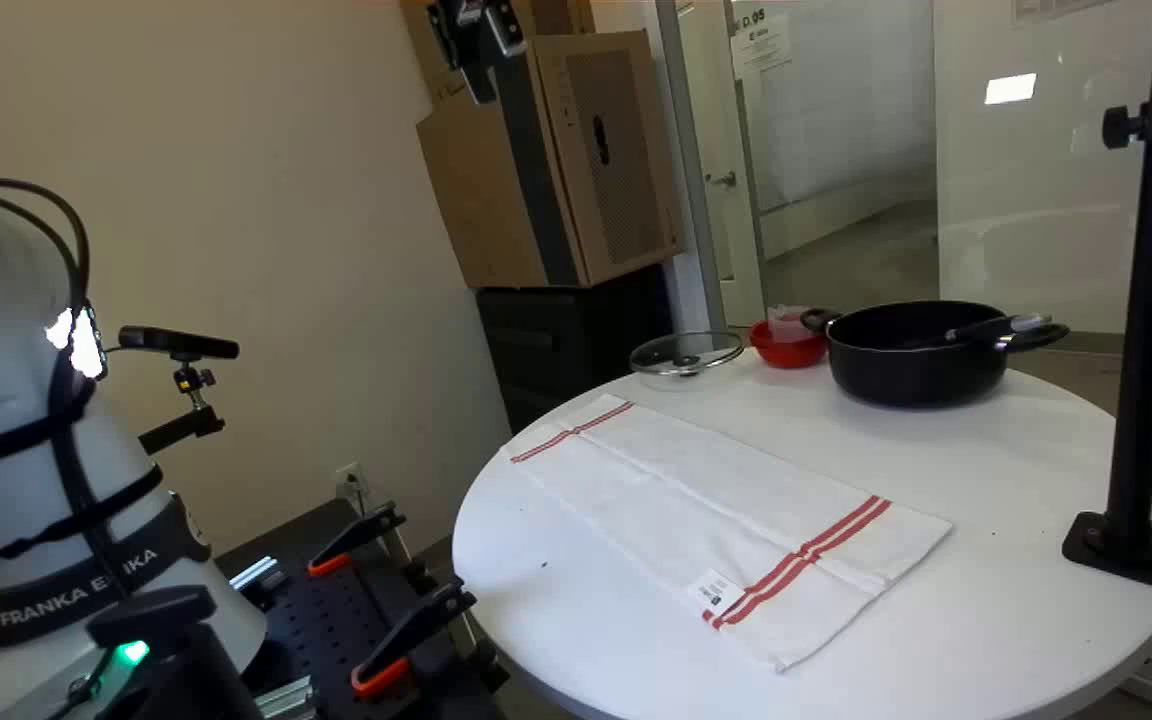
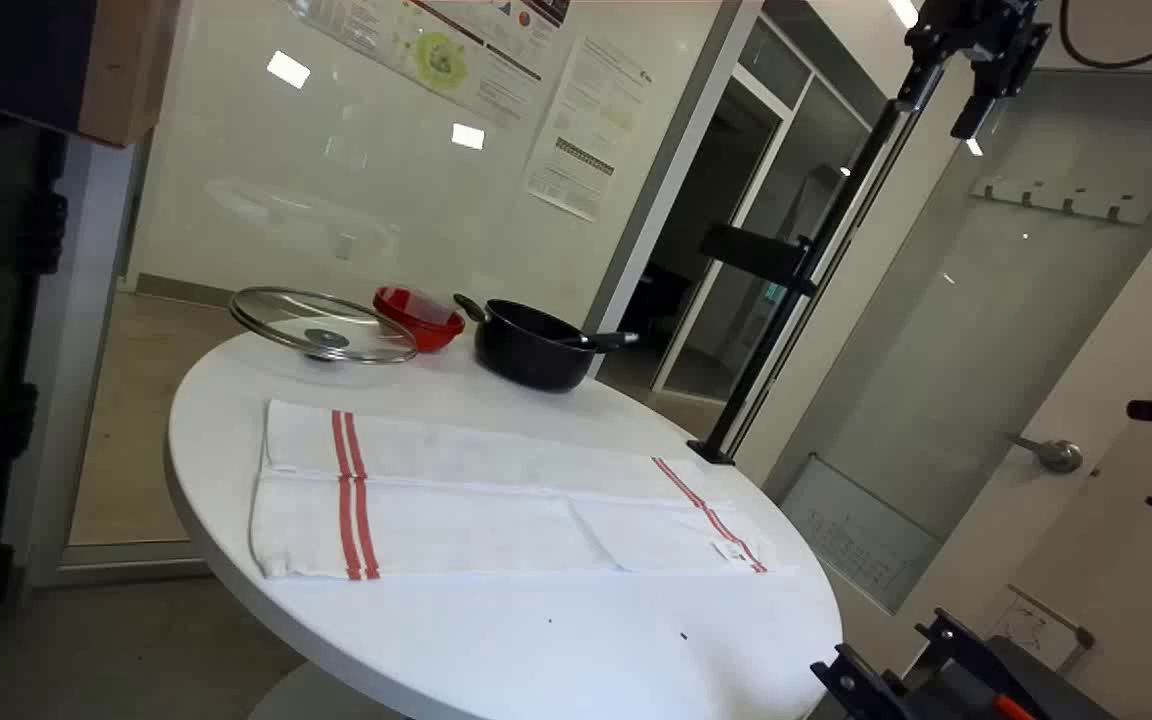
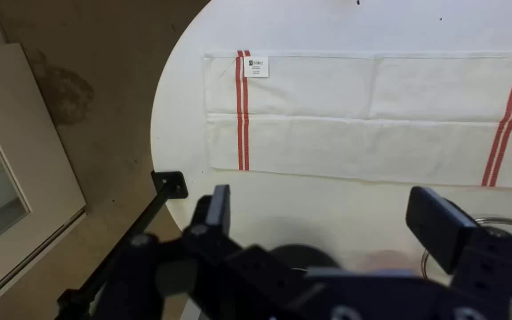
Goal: Fold the towel
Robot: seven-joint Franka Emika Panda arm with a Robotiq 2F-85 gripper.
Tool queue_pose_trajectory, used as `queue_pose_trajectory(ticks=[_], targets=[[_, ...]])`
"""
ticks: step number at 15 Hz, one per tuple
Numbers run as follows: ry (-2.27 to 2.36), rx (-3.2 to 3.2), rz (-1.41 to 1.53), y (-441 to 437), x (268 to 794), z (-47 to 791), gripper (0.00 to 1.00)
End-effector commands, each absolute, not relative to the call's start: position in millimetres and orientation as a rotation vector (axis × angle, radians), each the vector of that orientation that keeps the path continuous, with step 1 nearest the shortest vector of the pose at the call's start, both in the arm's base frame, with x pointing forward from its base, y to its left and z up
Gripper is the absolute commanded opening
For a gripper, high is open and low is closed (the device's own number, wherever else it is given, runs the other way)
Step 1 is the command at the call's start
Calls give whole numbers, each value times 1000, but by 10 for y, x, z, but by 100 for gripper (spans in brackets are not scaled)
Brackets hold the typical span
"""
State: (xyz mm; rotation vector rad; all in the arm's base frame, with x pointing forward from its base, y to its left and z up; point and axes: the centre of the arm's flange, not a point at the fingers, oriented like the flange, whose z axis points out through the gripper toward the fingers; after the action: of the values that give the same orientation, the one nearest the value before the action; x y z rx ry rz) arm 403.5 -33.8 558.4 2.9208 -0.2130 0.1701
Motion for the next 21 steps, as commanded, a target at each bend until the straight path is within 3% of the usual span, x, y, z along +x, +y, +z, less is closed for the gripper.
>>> queue_pose_trajectory(ticks=[1,7,14,19,21], targets=[[-213,2921,172,-338,4037,5590,100],[-217,2920,188,-335,3997,5546,100],[-592,2948,447,-588,3610,4708,100],[-989,2888,332,-1212,3323,3974,100],[-912,2907,306,-1160,3370,4109,100]])
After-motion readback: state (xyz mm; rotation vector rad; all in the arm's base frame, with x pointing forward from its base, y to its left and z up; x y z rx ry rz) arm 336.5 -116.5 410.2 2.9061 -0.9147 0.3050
